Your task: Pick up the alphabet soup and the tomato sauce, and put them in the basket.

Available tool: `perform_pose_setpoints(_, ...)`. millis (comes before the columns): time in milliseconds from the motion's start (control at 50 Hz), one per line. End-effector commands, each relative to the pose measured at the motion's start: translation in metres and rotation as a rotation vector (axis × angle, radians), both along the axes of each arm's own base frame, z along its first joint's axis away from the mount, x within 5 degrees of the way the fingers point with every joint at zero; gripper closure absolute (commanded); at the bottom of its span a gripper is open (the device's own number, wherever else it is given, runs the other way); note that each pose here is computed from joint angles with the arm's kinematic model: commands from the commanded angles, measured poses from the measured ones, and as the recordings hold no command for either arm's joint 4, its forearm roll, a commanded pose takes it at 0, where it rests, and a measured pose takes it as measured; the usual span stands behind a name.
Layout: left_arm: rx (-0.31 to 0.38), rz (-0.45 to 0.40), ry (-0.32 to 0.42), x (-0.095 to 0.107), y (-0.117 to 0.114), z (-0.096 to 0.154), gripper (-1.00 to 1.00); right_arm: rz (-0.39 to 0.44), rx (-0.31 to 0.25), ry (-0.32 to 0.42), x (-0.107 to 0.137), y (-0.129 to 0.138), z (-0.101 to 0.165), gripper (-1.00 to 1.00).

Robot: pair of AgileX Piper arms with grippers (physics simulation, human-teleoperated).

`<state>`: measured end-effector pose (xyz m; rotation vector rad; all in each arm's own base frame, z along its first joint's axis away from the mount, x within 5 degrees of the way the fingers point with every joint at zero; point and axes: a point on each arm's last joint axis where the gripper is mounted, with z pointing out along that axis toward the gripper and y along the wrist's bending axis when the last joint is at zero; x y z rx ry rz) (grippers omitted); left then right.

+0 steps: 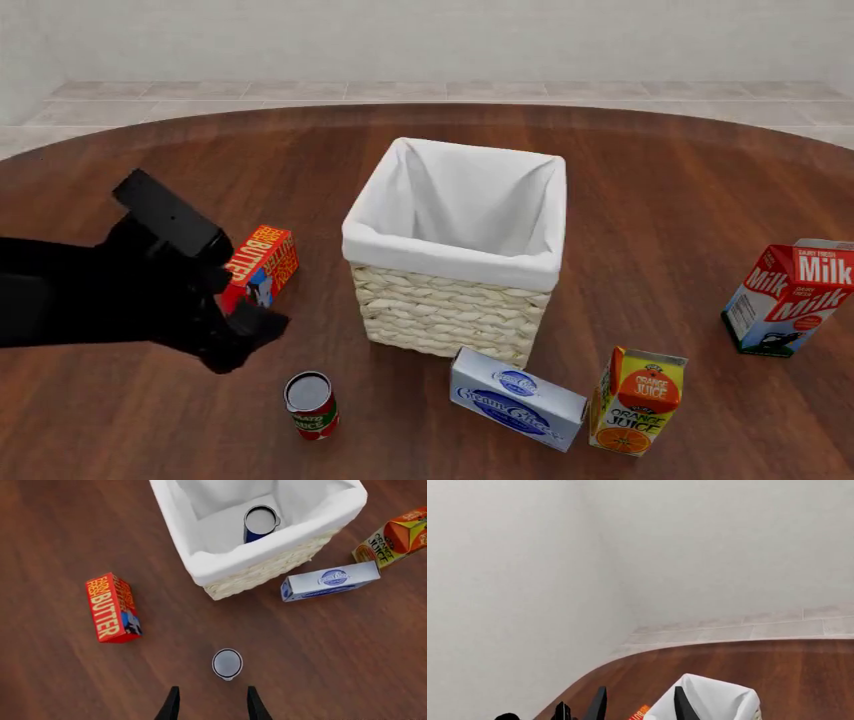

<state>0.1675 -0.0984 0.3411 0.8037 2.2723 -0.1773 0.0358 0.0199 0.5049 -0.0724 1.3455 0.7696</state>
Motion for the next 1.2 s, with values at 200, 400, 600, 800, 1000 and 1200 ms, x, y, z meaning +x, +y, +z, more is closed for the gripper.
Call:
perform_pose_setpoints(200,0.015,-0.052,0.044,0.014,-0.025,-0.028,-1.00,0.004,0.003,-0.012,-0.004,-0.002,0.004,-1.00)
perform_pose_setpoints(400,0.033,-0.066,0.072,0.020,-0.033,-0.047,-1.00,0.001,-0.001,-0.011,-0.003,-0.002,0.003,-1.00)
perform_pose_setpoints(600,0.044,-0.072,0.094,0.022,-0.037,-0.062,-1.00,0.000,-0.002,-0.010,-0.003,-0.002,0.002,-1.00)
perform_pose_setpoints(800,0.053,-0.066,0.116,0.026,-0.040,-0.080,-1.00,-0.002,-0.003,-0.006,-0.002,-0.001,0.002,-1.00)
perform_pose_setpoints(1000,0.056,-0.063,0.123,0.026,-0.040,-0.087,-1.00,-0.004,-0.005,-0.006,-0.002,-0.001,0.002,-1.00)
perform_pose_setpoints(1200,0.065,-0.055,0.143,0.026,-0.038,-0.101,-1.00,-0.002,-0.005,-0.005,-0.003,-0.002,0.002,-1.00)
